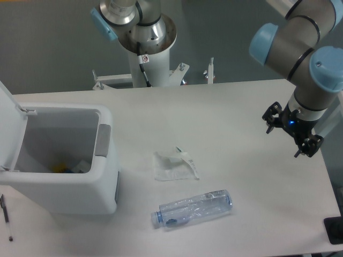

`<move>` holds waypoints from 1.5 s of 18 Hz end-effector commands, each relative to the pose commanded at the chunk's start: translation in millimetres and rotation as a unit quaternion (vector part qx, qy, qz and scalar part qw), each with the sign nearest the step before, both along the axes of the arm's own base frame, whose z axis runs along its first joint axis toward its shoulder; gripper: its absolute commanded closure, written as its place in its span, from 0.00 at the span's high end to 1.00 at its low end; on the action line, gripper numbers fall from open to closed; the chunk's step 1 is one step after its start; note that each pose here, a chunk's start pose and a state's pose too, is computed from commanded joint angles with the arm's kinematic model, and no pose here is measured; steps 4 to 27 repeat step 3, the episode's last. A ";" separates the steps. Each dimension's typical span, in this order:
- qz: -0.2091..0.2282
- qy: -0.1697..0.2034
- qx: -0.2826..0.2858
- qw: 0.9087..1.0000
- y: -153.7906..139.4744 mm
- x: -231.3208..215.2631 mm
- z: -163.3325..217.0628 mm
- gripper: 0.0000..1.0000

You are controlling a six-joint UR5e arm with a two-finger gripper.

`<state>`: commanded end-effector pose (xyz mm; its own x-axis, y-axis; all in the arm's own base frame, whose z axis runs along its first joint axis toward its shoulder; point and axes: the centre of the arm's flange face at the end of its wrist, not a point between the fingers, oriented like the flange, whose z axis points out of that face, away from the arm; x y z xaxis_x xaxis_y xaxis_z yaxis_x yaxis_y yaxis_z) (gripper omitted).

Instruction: Open the trash can

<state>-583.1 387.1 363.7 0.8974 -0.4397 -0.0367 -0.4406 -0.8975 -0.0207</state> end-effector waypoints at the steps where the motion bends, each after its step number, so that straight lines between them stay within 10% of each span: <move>1: 0.001 -0.001 -0.001 1.000 -0.4 1.0 -1.2 1.00; 27: 0.001 -0.001 -0.001 1.000 -0.4 1.0 -1.2 1.00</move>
